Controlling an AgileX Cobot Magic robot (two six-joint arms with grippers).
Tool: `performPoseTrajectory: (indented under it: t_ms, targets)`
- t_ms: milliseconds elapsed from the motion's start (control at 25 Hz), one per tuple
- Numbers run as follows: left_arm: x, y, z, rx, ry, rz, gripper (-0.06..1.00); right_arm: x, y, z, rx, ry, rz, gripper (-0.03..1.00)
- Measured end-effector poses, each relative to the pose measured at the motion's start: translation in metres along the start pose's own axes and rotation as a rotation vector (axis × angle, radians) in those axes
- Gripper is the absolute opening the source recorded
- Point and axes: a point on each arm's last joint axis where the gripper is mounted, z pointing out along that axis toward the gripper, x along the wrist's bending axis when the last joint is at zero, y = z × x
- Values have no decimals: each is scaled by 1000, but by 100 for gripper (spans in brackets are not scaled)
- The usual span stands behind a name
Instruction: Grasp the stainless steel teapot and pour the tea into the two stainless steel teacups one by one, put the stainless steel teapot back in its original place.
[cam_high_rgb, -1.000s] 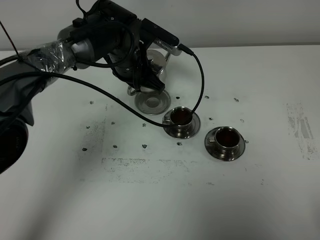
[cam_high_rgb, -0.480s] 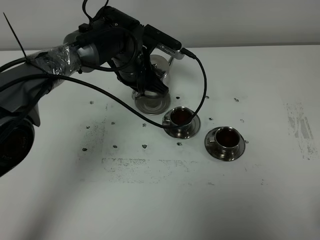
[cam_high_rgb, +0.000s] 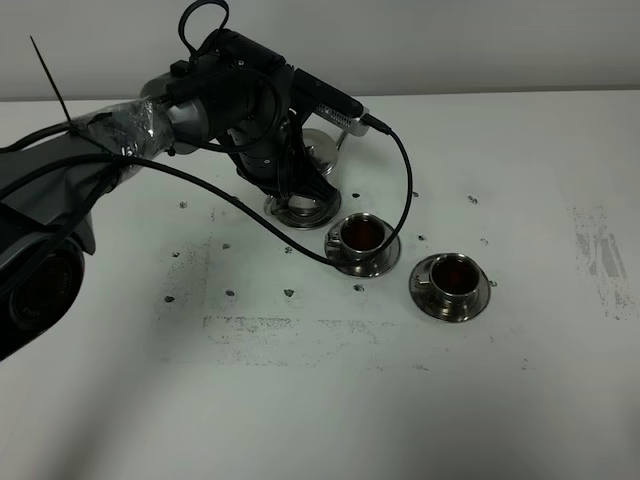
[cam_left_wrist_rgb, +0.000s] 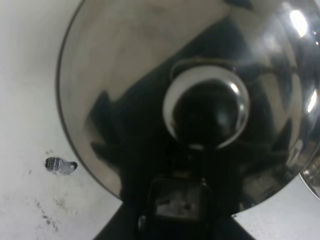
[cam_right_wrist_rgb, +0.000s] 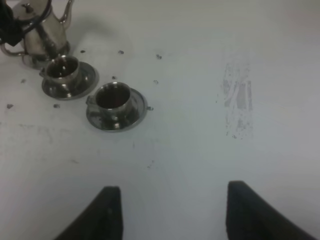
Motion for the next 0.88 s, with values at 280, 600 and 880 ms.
performPoseTrajectory:
  t_ms: [280, 600, 880]
  targets:
    - [-1, -1, 5, 10, -2, 1, 19, 0, 0, 0, 0, 0, 0, 45]
    - [-1, -1, 7, 13, -3, 0, 19, 0, 0, 0, 0, 0, 0, 45]
    - [-1, -1, 7, 15, -3, 0, 19, 0, 0, 0, 0, 0, 0, 45]
